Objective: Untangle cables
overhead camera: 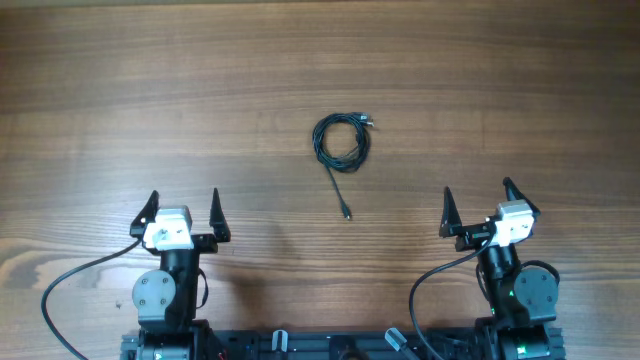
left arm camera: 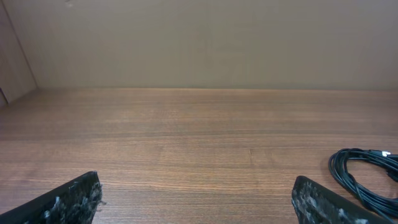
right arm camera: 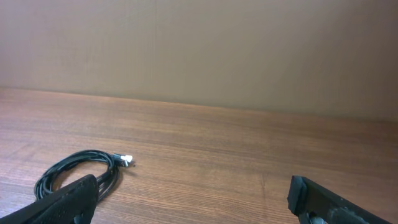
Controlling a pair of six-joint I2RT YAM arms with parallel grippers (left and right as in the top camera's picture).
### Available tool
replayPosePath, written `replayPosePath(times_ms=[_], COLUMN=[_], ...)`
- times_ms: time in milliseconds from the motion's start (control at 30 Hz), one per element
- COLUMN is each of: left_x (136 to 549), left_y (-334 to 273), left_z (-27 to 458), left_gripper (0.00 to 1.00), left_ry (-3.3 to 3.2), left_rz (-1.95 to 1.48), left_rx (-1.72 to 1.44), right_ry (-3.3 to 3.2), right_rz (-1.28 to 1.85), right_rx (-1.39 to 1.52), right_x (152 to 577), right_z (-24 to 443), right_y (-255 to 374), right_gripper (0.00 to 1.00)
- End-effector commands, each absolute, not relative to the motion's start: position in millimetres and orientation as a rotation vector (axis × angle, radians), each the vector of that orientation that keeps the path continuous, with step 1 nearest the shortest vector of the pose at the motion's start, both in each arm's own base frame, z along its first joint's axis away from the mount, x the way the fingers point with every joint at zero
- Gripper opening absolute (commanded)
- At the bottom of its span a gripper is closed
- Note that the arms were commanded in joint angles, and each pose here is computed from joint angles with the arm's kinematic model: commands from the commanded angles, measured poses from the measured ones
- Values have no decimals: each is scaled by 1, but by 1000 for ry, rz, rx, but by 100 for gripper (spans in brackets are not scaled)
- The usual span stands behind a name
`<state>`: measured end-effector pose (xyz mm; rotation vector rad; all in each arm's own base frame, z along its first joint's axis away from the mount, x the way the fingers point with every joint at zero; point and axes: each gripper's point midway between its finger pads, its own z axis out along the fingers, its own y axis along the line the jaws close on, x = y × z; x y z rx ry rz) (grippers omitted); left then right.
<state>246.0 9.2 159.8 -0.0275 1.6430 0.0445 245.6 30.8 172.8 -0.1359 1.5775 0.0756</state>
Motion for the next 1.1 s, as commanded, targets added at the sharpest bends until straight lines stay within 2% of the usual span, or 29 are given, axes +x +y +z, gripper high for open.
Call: replayPosePath(times_ms=[0, 333, 600, 800, 900, 1067], left_x=[247, 247, 246, 235, 228, 220], left_y=[5, 4, 4, 3, 3, 2], left_z=[158, 171, 173, 183, 199, 255], left_gripper=[100, 100, 100, 100, 100, 100], left_ry=[1641, 1589, 1586, 1684, 1709, 1629], left_rz=[44, 28, -102, -127, -126, -138], left_rx=[3, -2, -135, -163, -166, -159], right_ry=[1567, 1567, 1567, 1567, 1567, 1567], right_rz=[95, 95, 95, 95, 95, 95], right_rx=[-133, -132, -133, -132, -132, -133], right_x=[245, 245, 245, 245, 245, 245], right_z=[175, 175, 175, 175, 175, 175], right_y=[32, 32, 32, 32, 32, 32], right_gripper=[100, 100, 100, 100, 100, 100])
